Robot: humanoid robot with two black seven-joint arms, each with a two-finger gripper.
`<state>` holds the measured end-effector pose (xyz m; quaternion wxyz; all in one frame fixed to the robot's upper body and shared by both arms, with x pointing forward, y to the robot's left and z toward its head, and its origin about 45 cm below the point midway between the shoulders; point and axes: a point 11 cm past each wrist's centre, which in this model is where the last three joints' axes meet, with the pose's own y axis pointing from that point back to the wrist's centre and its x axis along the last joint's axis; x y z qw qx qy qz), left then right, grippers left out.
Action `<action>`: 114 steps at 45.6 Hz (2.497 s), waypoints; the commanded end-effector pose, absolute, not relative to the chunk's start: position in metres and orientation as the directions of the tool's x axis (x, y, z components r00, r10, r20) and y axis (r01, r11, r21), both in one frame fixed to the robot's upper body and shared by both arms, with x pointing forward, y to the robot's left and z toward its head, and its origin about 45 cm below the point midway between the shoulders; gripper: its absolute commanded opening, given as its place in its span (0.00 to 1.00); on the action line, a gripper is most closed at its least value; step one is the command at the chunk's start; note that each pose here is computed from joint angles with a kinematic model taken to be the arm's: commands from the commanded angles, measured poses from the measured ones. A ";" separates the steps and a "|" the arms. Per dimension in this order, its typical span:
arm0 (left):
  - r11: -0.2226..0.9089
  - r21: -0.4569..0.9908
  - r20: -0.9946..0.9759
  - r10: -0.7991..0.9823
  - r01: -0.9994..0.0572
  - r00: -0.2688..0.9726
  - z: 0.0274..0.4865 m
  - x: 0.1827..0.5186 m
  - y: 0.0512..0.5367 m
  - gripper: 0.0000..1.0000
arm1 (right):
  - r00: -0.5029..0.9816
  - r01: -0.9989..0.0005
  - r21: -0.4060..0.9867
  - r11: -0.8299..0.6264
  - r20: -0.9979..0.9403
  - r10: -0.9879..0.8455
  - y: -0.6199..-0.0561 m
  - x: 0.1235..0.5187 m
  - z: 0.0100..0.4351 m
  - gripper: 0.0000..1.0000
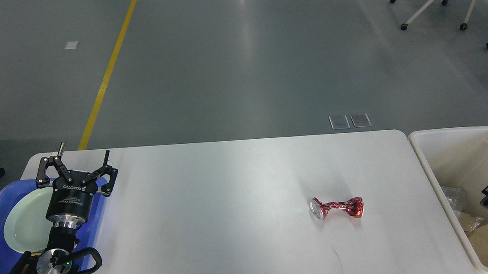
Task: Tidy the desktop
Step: 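Lower into the bin and open the right gripper to drop the wad, then raise the right gripper and move it over the red can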
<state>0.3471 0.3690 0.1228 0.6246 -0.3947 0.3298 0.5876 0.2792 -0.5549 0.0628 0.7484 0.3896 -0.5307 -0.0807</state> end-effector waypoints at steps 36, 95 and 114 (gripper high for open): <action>-0.002 -0.106 -0.876 0.474 -0.994 0.092 0.123 0.347 0.369 0.96 | 0.410 -0.334 0.593 0.732 0.791 -0.454 -0.538 0.260 0.030 1.00; 0.000 -0.106 -0.876 0.474 -0.994 0.094 0.123 0.348 0.369 0.96 | 0.909 -0.249 0.942 0.224 0.307 -0.283 -0.398 0.420 0.267 1.00; -0.003 -0.104 -0.876 0.474 -0.995 0.091 0.122 0.347 0.369 0.96 | 0.991 -0.108 0.982 0.156 0.095 0.089 -0.272 0.344 0.380 1.00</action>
